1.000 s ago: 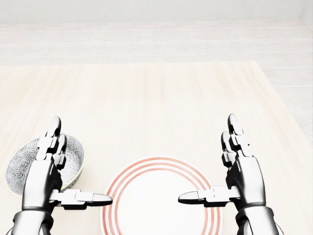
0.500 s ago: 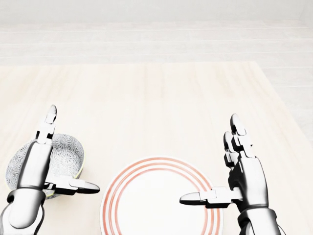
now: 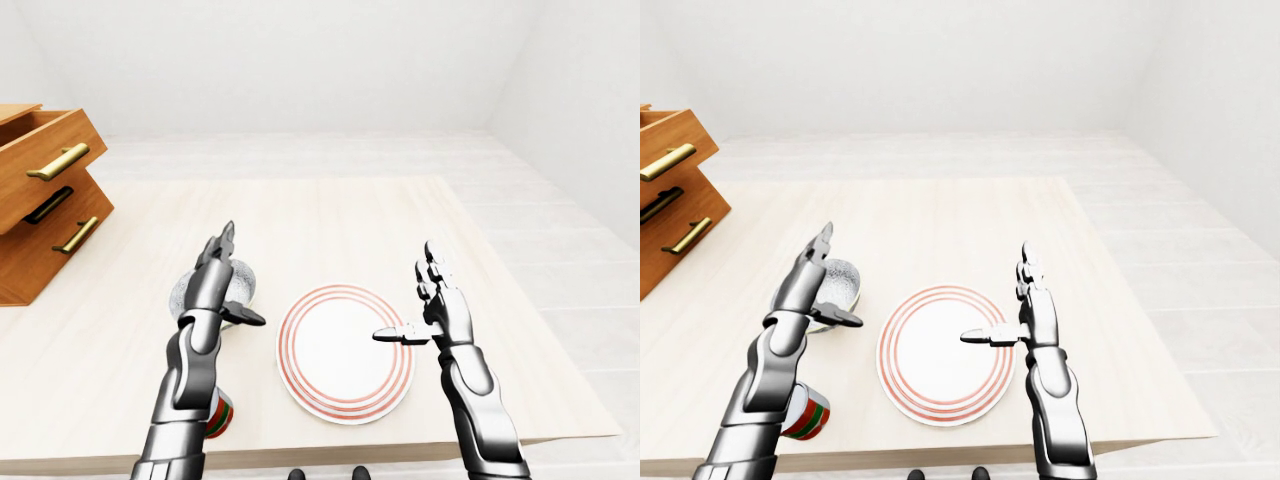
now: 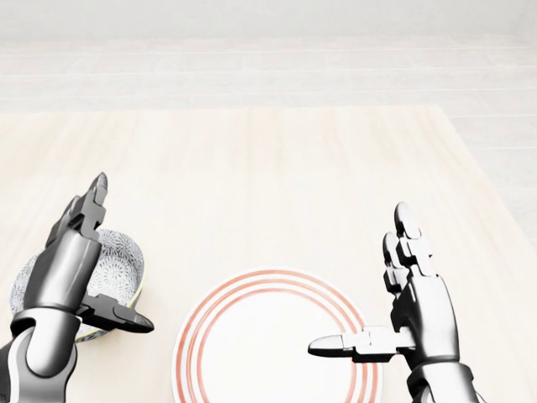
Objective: Put the bowl on the plate.
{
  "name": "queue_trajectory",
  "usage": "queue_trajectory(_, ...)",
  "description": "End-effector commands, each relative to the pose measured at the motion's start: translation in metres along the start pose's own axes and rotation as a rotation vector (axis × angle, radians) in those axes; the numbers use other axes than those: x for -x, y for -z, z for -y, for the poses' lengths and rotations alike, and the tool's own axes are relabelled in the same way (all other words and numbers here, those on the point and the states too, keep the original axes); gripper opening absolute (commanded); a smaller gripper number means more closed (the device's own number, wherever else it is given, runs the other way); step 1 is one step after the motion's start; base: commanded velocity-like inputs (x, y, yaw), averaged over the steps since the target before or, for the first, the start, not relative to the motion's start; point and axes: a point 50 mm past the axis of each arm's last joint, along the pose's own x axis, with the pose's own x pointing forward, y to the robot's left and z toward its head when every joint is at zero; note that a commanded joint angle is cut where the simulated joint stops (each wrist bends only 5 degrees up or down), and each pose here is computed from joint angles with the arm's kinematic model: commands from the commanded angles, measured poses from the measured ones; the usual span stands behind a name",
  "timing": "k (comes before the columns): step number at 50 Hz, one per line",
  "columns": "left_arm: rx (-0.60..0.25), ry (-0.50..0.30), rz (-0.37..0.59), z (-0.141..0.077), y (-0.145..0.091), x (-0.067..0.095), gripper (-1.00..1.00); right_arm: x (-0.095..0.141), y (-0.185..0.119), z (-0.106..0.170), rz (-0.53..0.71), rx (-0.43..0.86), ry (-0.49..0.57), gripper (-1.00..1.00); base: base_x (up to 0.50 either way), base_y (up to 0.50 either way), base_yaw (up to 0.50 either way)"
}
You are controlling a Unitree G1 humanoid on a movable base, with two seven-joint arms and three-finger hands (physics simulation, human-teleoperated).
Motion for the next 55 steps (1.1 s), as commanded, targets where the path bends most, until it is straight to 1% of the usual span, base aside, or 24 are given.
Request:
queue_trajectory(1,-0.083,0.017,-0.008,0.003,0.000,0.004,1.00,0.000,0.002,0.000,-0.007,0.000,0.001,1.00,0.00,0.00,0.00)
queue_trajectory(7,-0.116,0.023,-0.012,0.005,0.000,0.006,1.00,0.001,0.004,0.000,-0.008,0.001,-0.002,1.00,0.00,0.00,0.00)
queue_trajectory(9,-0.111,0.027,-0.016,0.006,0.001,0.007,1.00,0.001,0.004,0.000,-0.008,0.000,0.000,1.00,0.00,0.00,0.00)
queue_trajectory(10,-0.128,0.031,-0.018,0.007,0.002,0.008,1.00,0.001,0.004,0.000,-0.008,0.000,0.001,1.00,0.00,0.00,0.00)
queue_trajectory(13,-0.126,0.030,-0.022,0.008,0.003,0.008,1.00,0.000,0.004,0.000,-0.008,-0.001,0.000,1.00,0.00,0.00,0.00)
queue_trajectory(25,-0.159,0.045,-0.102,0.013,0.025,0.007,1.00,-0.001,0.002,0.000,-0.007,0.008,-0.005,1.00,0.00,0.00,0.00)
queue_trajectory(38,-0.214,0.048,-0.130,0.015,0.032,0.002,1.00,-0.002,0.001,0.001,-0.005,0.009,-0.006,1.00,0.00,0.00,0.00)
queue_trajectory(44,-0.230,0.062,-0.150,0.019,0.038,0.004,1.00,-0.001,0.005,0.001,-0.009,0.004,-0.005,1.00,0.00,0.00,0.00)
queue_trajectory(45,-0.247,0.058,-0.149,0.018,0.039,0.004,1.00,-0.001,0.005,0.000,-0.010,0.005,-0.005,1.00,0.00,0.00,0.00)
queue_trajectory(47,-0.251,0.058,-0.154,0.018,0.040,0.005,1.00,0.000,0.005,0.000,-0.010,0.005,-0.005,1.00,0.00,0.00,0.00)
queue_trajectory(48,-0.297,0.049,-0.146,0.017,0.040,0.005,1.00,0.000,0.005,0.000,-0.009,0.004,-0.005,1.00,0.00,0.00,0.00)
queue_trajectory(50,-0.297,0.052,-0.151,0.017,0.041,0.005,1.00,0.000,0.005,0.000,-0.009,0.005,-0.004,1.00,0.00,0.00,0.00)
queue_trajectory(51,-0.267,0.056,-0.159,0.019,0.042,0.006,1.00,0.000,0.005,0.000,-0.009,0.004,-0.005,1.00,0.00,0.00,0.00)
queue_trajectory(52,-0.305,0.051,-0.154,0.018,0.042,0.007,1.00,0.000,0.005,0.000,-0.010,0.005,-0.005,1.00,0.00,0.00,0.00)
queue_trajectory(55,-0.287,0.051,-0.163,0.018,0.044,0.008,1.00,0.000,0.005,0.000,-0.010,0.003,-0.006,1.00,0.00,0.00,0.00)
